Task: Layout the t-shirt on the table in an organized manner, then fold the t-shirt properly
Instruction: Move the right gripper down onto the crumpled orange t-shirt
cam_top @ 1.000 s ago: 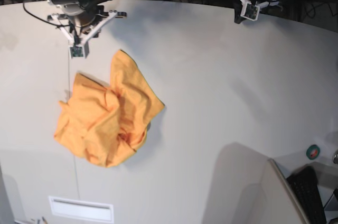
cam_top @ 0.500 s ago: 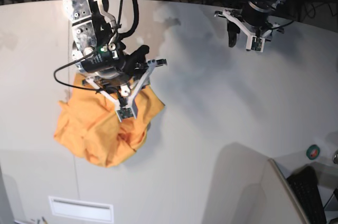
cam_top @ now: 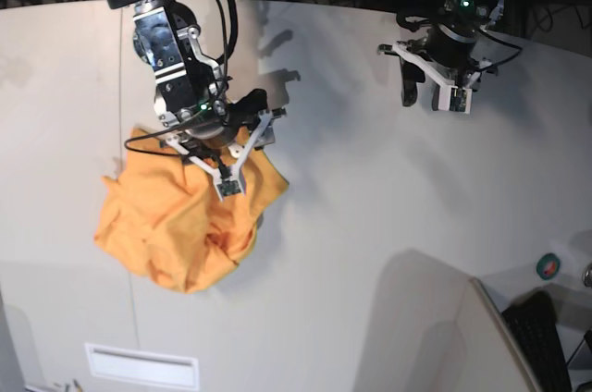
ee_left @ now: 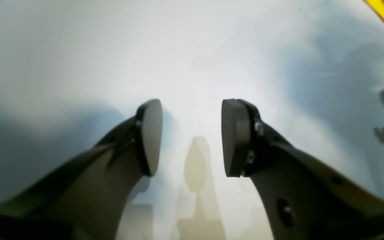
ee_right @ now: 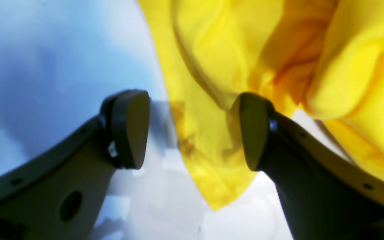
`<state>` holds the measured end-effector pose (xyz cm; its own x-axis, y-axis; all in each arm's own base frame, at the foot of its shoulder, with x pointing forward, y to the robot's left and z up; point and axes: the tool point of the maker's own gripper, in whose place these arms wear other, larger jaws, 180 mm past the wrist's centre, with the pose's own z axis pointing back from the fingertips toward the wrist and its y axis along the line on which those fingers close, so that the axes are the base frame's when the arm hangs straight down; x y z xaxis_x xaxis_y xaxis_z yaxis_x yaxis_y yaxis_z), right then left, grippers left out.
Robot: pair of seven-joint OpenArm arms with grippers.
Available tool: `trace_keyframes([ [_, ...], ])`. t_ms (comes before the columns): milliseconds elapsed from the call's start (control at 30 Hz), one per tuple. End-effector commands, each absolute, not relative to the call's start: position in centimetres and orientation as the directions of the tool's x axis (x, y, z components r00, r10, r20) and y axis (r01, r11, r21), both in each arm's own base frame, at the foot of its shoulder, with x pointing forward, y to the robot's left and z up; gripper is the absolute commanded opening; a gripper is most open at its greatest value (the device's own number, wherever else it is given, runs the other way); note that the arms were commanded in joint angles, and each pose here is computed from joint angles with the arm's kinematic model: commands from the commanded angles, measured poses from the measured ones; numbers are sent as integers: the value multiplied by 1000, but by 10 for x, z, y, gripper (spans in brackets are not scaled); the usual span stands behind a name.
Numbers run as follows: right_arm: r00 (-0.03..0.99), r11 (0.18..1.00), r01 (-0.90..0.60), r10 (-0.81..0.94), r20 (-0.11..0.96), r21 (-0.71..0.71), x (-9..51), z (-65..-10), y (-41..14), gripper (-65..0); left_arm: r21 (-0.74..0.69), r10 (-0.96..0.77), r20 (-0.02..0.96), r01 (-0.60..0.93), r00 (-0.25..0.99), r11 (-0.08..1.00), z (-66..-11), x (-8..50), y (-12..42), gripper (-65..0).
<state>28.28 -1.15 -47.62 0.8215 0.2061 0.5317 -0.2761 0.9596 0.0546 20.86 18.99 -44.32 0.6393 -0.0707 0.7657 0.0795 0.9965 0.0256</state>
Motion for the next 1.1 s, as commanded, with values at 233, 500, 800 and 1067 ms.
trace_keyframes([
  [233, 796, 897, -435, 339, 502, 83, 244, -494, 42, -293, 40, -77, 807, 75, 586, 996, -428, 224, 195, -375],
  [500, 700, 872, -480, 312, 643, 99, 246, -436, 69, -294, 45, -80, 813, 74, 577, 996, -426, 231, 196, -375],
  [800, 645, 994, -67, -20, 764, 83, 284, -370, -20, -288, -1, -39, 831, 72, 555, 997, -422, 242, 176, -482],
  [1067, 659, 998, 46, -68, 749, 50, 301, -384, -49, -230, -74, -37, 827, 173, 562, 982, -436, 259, 116, -619],
])
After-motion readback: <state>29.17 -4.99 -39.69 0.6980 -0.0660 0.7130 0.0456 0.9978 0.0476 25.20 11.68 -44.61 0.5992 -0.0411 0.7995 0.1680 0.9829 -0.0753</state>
